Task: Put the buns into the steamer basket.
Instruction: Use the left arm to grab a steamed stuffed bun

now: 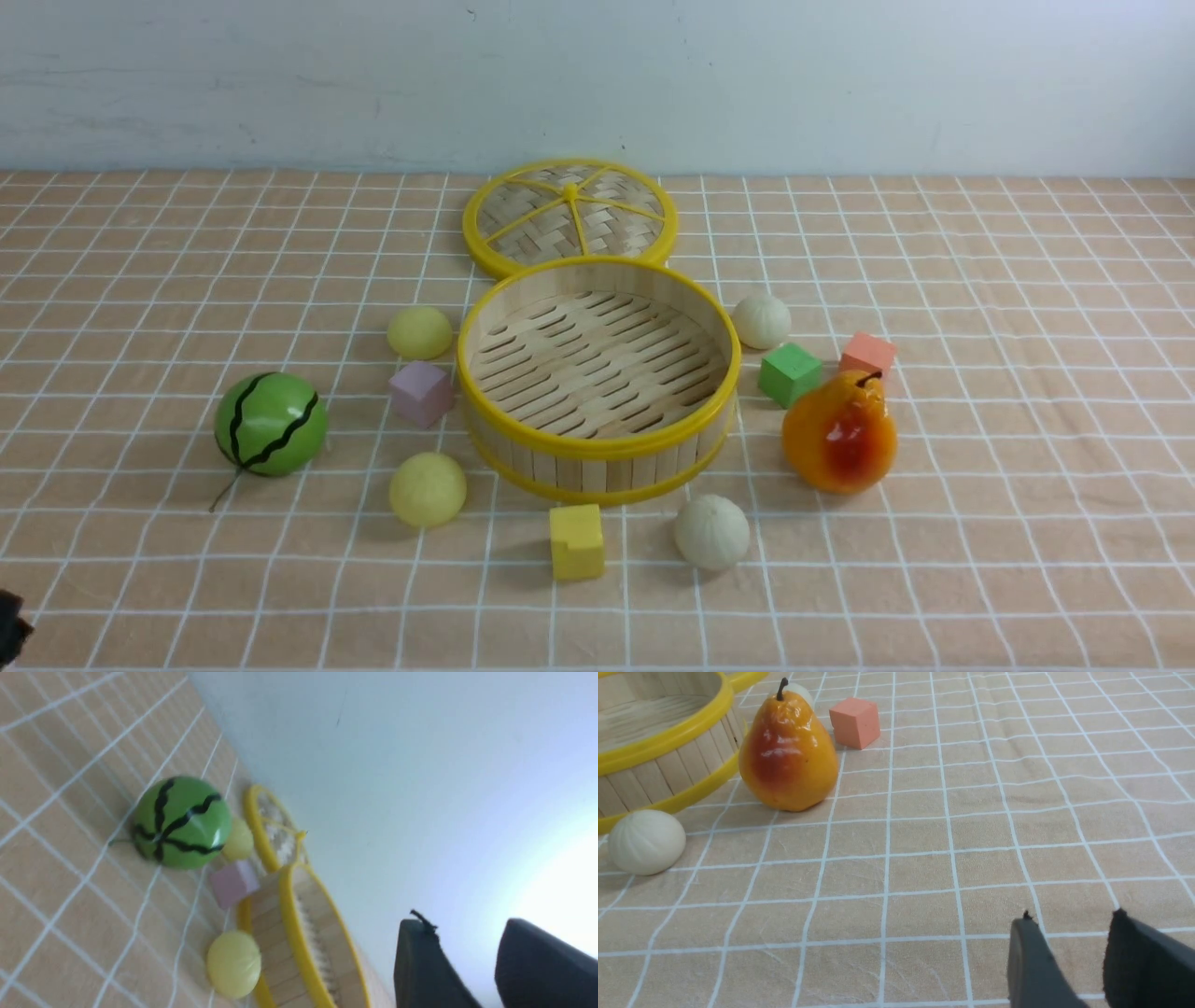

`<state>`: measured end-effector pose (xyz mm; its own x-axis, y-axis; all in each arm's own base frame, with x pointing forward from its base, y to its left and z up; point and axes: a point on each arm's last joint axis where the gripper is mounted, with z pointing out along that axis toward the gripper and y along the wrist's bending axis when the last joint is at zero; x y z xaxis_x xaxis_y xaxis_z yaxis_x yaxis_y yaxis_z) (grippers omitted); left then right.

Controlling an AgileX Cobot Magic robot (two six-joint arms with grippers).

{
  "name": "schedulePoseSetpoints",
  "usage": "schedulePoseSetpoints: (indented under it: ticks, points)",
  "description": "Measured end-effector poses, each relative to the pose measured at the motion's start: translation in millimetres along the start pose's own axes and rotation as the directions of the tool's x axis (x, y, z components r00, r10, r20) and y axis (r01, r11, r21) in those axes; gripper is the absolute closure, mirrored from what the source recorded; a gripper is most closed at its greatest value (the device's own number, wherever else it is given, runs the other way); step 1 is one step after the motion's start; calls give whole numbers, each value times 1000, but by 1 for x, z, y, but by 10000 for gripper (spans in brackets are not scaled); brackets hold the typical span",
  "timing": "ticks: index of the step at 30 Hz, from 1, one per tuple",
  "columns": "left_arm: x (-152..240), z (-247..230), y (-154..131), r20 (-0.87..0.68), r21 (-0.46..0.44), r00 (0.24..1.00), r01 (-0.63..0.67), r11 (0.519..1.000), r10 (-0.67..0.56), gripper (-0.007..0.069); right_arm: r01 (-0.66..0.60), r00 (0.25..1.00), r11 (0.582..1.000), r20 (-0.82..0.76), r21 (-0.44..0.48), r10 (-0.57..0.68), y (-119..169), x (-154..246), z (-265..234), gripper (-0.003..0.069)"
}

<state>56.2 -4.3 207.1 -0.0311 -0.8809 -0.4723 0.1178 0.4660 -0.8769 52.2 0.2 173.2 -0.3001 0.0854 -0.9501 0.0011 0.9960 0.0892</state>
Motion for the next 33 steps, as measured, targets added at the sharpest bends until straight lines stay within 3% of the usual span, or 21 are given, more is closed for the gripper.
schedulePoseSetpoints:
  ticks: [3, 5, 8, 10, 11, 13, 16, 19, 22, 25, 29, 33]
  points:
    - [-3, -1, -16, -45, 20, 998, -37, 999, 38, 462, 0, 1000, 1000, 0, 0, 0, 0, 0, 0, 420]
    - [-9, -1, -38, -118, 26, 981, -150, 988, 152, 535, 0, 1000, 1000, 0, 0, 0, 0, 0, 0, 420]
    - [-17, 12, -70, -341, -14, 867, -392, 920, 364, 638, 0, 1000, 1000, 0, 0, 0, 0, 0, 0, 420]
    - [-19, 19, -78, -431, -28, 807, -459, 888, 404, 638, 0, 1000, 1000, 0, 0, 0, 0, 0, 0, 420]
    - [-20, 28, -84, -523, -40, 739, -520, 853, 425, 638, 0, 1000, 1000, 0, 0, 0, 0, 0, 0, 420]
    - [-22, 56, -88, -733, -78, 564, -625, 777, 380, 638, 0, 1000, 1000, 0, 0, 0, 0, 0, 0, 420]
    - [-21, 99, -83, -860, -117, 432, -685, 719, 271, 638, 0, 1000, 1000, 0, 0, 0, 0, 0, 0, 420]
    - [-16, 130, -75, -902, -122, 373, -704, 699, 218, 638, 0, 1000, 1000, 0, 0, 0, 0, 0, 0, 420]
    - [8, 177, -63, -954, -58, 241, -732, 679, 179, 638, 0, 1000, 1000, 0, 0, 0, 0, 0, 0, 420]
    - [48, 203, -67, -972, 91, 74, -758, 645, 223, 638, 0, 1000, 1000, 0, 0, 0, 0, 0, 0, 420]
    - [78, 229, -74, -963, 180, -20, -790, 586, 269, 638, 0, 1000, 1000, 0, 0, 0, 0, 0, 0, 420]
    - [86, 257, -71, -960, 172, -18, -826, 537, 279, 638, 0, 1000, 1000, 0, 0, 0, 0, 0, 0, 420]
